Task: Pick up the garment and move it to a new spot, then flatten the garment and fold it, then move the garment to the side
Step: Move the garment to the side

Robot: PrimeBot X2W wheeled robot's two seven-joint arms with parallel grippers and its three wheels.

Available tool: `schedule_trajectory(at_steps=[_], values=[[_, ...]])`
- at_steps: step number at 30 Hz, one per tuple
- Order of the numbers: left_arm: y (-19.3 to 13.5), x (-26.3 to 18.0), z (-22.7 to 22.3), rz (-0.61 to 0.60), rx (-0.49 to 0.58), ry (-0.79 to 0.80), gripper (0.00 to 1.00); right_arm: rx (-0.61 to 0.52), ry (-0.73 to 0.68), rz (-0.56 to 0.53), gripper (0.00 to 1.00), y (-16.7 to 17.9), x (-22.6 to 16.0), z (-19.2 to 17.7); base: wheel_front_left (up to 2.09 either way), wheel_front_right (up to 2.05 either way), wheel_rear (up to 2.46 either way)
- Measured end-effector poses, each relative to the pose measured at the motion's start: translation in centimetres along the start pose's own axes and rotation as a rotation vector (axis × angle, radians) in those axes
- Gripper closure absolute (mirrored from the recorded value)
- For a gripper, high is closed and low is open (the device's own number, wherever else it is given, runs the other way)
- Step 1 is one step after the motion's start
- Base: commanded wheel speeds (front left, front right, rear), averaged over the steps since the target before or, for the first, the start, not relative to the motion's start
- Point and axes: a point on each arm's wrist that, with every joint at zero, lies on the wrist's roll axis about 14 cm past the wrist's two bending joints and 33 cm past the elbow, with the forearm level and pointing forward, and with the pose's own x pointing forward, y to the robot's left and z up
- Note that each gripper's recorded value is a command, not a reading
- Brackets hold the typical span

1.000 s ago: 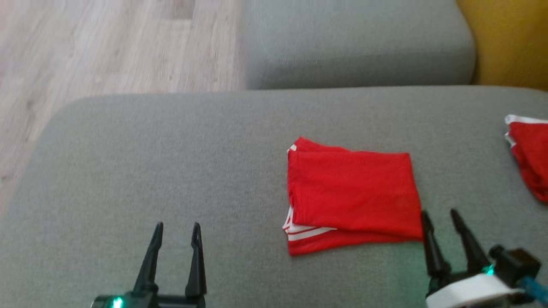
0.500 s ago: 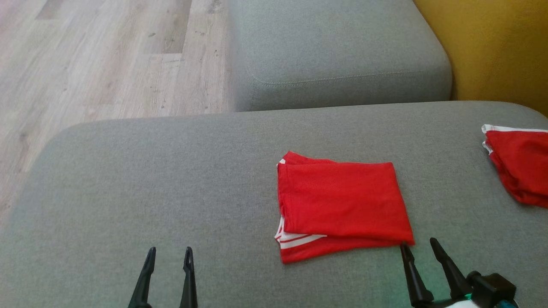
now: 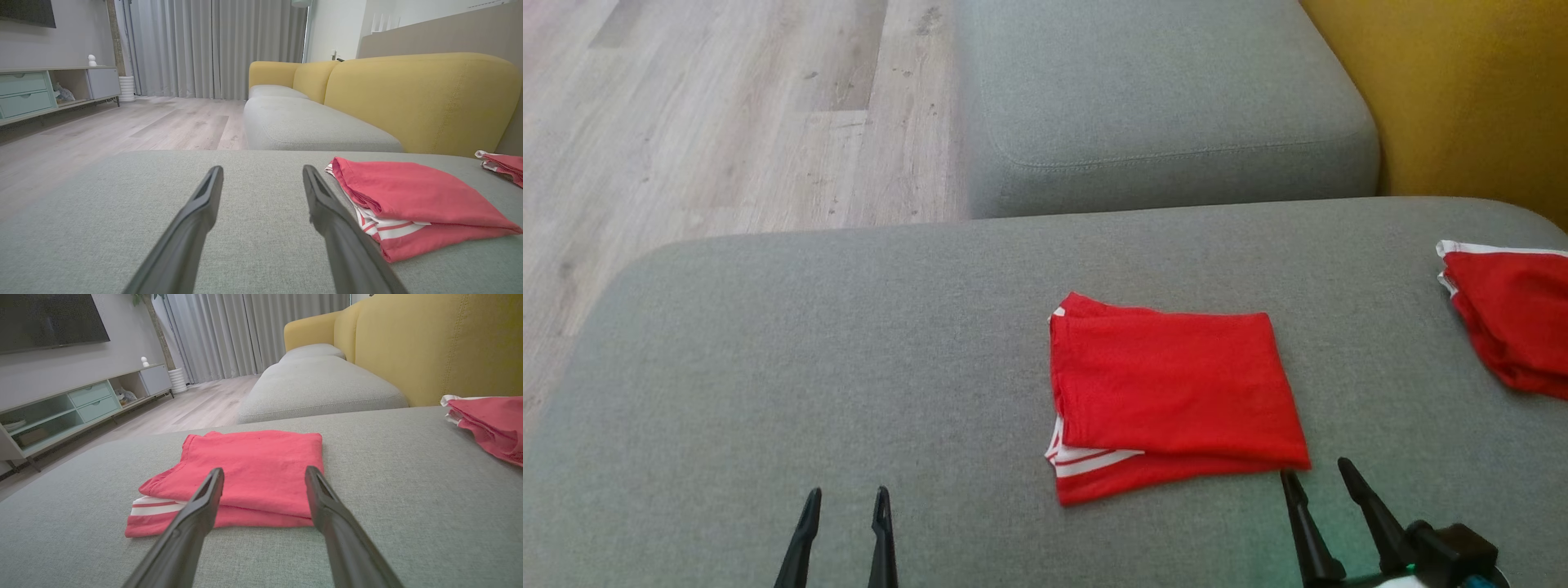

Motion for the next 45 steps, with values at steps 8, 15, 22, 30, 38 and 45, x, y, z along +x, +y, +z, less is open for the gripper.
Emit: schedule_trajectory(at_steps=[8, 15, 22, 30, 38, 45], values=[[-0.4, 0.0, 0.5, -0.021, -0.007, -0.018, 0.00, -0.005, 0.002, -0.006, 0.00, -0.2, -0.1, -0.1, 0.00, 0.00, 0.00], [-0.6, 0.0, 0.7, -0.032, 0.009, -0.022, 0.00, -0.005, 0.021, -0.017, 0.00, -0.6, -0.2, -0.6, 0.00, 0.00, 0.00], [-0.7, 0.2, 0.9, -0.034, 0.034, -0.024, 0.00, 0.017, 0.054, -0.058, 0.00, -1.9, 0.1, -1.5, 0.00, 0.00, 0.00], [-1.2, 0.8, 0.4, -0.051, 0.048, 0.000, 0.00, 0.042, 0.148, -0.076, 0.00, -3.7, 4.3, -2.4, 0.00, 0.00, 0.00], [-2.0, 2.1, 0.0, -0.074, 0.050, 0.017, 0.00, 0.083, 0.356, -0.120, 0.00, -6.2, 8.8, -3.8, 0.00, 0.00, 0.00], [-1.8, 2.7, -0.3, -0.064, 0.050, 0.027, 0.00, 0.094, 0.507, -0.144, 0.00, -6.8, 9.7, -6.7, 0.00, 0.00, 0.00]])
